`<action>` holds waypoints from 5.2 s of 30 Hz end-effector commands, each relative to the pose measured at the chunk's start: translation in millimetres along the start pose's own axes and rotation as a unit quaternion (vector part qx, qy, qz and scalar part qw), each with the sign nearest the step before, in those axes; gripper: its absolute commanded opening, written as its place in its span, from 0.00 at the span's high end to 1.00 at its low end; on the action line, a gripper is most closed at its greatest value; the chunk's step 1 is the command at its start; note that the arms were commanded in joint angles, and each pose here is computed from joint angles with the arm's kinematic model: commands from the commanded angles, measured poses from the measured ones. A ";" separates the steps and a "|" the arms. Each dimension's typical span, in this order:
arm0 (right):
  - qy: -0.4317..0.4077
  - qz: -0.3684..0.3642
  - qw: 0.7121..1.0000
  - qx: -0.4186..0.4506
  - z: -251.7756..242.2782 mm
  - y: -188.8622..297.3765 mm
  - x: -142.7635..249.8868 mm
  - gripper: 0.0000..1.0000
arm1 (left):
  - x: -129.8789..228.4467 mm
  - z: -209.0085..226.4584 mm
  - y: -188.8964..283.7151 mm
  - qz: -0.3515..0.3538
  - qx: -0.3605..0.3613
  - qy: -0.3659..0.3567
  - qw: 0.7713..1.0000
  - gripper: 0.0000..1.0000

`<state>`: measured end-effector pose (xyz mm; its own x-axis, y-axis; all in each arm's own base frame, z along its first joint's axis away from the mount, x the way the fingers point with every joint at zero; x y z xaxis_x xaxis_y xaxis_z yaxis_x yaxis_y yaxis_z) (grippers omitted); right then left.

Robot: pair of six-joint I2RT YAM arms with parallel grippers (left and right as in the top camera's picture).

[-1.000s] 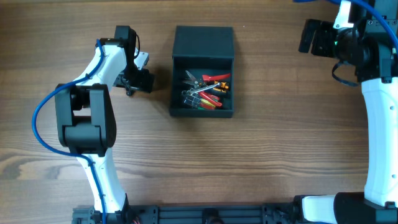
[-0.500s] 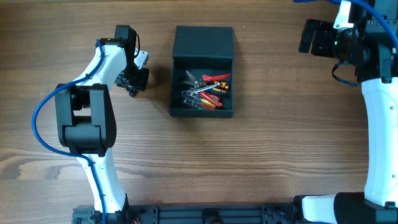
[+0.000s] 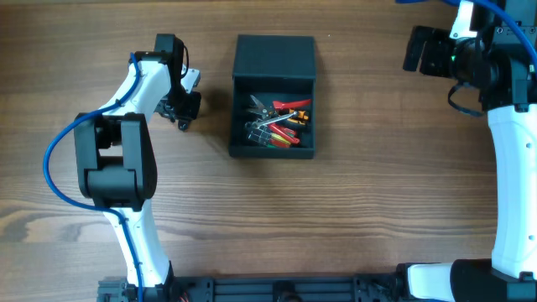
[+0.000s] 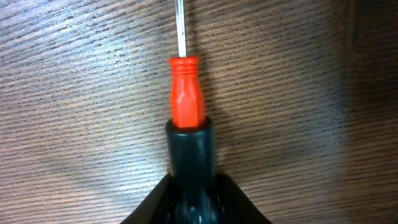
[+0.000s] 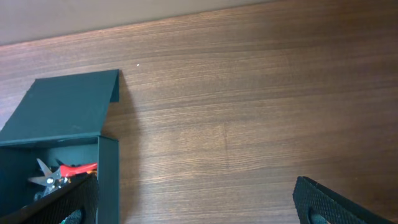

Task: Pack container
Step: 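Lower the left gripper and grasp the screwdriver by its black handle, then lift the screwdriver toward the green box, then lower the screwdriver into the box and open the left gripper, then move the left gripper over the black tape measure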

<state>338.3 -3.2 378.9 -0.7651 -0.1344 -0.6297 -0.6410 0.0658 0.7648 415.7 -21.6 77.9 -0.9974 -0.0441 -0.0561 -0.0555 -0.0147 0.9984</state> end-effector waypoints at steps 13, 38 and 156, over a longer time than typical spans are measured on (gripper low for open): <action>0.001 0.007 1.000 0.007 -1.9 -2.2 1.9 0.00 | 8.5 3.9 -8.8 0.029 -0.004 0.003 1.000 0.96; 0.002 0.016 1.000 0.006 -1.5 -2.1 5.0 0.00 | 24.3 -45.5 172.6 -0.197 0.033 -0.091 0.976 0.96; 0.004 0.069 0.997 -0.022 4.5 -0.6 22.9 0.00 | -14.4 156.6 12.2 -0.038 -0.017 0.475 0.879 0.00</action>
<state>321.2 -1.6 366.2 -0.8375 -0.1425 -0.5275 -0.5381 0.0474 0.8416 419.0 131.1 100.5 -0.4998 -0.8566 -0.1282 -0.0962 -0.0922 0.9911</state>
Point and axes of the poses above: each gripper's point midway between its finger pads, its own y axis back along the fingers, its own z axis along the line the jaws close on, x = y × z, the point moved 8 cm from there along y, back along the fingers, and after that the axes turned 15 degrees about y, right-handed, at the moved point
